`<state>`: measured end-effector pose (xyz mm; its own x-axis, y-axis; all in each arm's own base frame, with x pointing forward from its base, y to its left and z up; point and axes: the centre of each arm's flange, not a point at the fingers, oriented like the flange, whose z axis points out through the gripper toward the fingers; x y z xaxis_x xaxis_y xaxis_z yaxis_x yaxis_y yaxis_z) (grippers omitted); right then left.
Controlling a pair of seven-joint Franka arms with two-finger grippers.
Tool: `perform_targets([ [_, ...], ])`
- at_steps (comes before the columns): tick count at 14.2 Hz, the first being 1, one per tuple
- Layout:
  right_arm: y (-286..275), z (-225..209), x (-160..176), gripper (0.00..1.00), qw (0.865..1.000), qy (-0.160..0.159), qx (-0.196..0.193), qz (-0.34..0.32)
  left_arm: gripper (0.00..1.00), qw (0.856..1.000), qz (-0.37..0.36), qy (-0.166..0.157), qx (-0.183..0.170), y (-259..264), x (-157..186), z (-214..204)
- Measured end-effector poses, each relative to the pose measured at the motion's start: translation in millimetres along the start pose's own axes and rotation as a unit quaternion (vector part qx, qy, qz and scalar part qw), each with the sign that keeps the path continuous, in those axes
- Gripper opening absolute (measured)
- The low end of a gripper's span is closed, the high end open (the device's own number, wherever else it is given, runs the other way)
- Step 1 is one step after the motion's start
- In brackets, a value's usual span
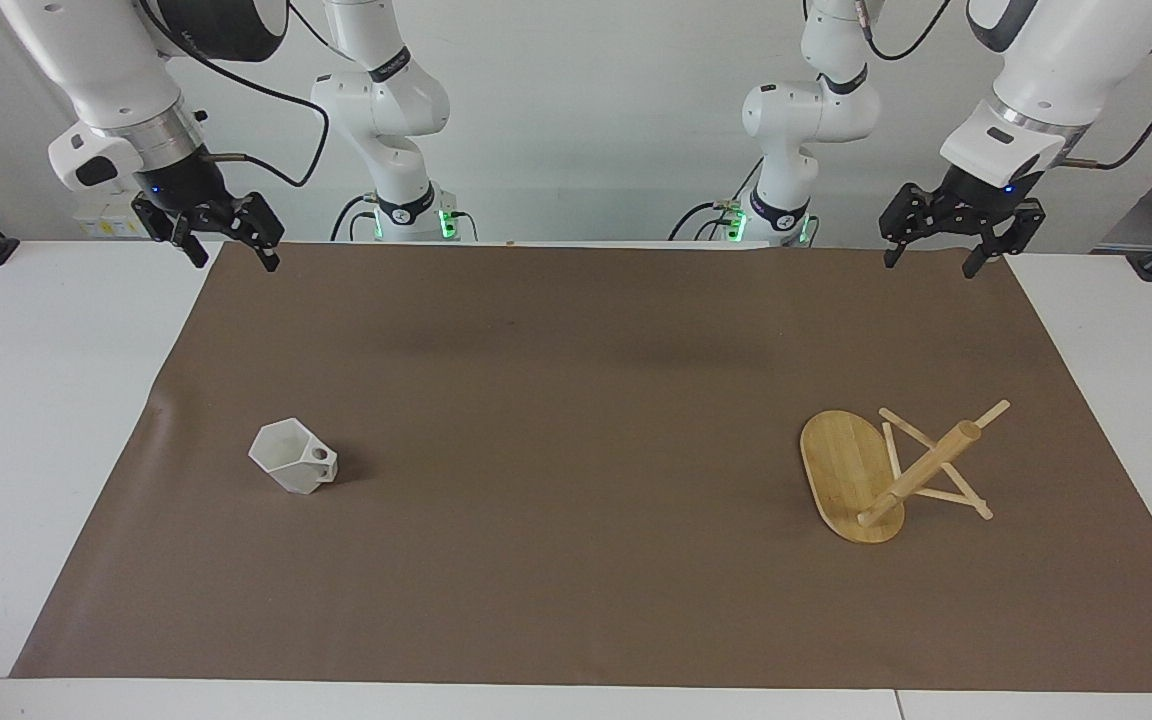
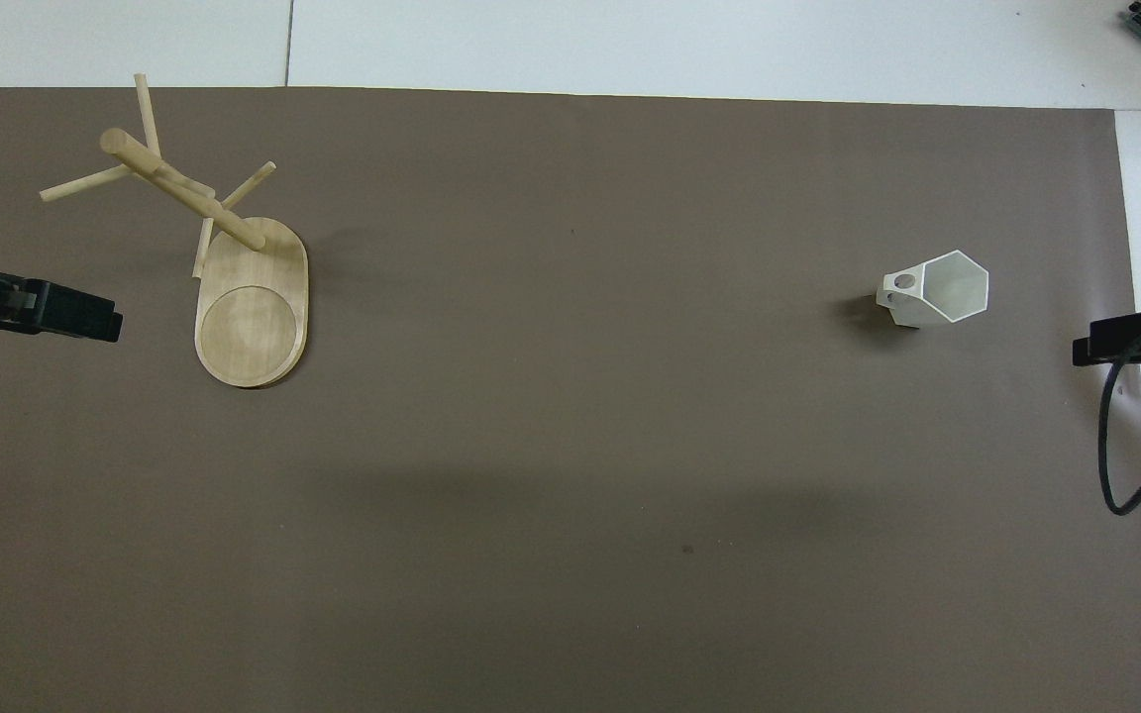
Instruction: Hang cup on rack
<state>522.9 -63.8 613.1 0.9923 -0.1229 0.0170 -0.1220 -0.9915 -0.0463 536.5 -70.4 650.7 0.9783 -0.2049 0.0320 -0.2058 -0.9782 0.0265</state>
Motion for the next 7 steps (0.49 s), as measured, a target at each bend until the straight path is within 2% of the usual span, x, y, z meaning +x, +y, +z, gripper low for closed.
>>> perform_targets([
  [7, 0.0, -0.8, 1.8, 1.0, 1.0, 0.008, 0.0, 0.0, 1.0, 1.0, -0.002, -0.003, 0.0, 1.7, -1.2, -0.2],
])
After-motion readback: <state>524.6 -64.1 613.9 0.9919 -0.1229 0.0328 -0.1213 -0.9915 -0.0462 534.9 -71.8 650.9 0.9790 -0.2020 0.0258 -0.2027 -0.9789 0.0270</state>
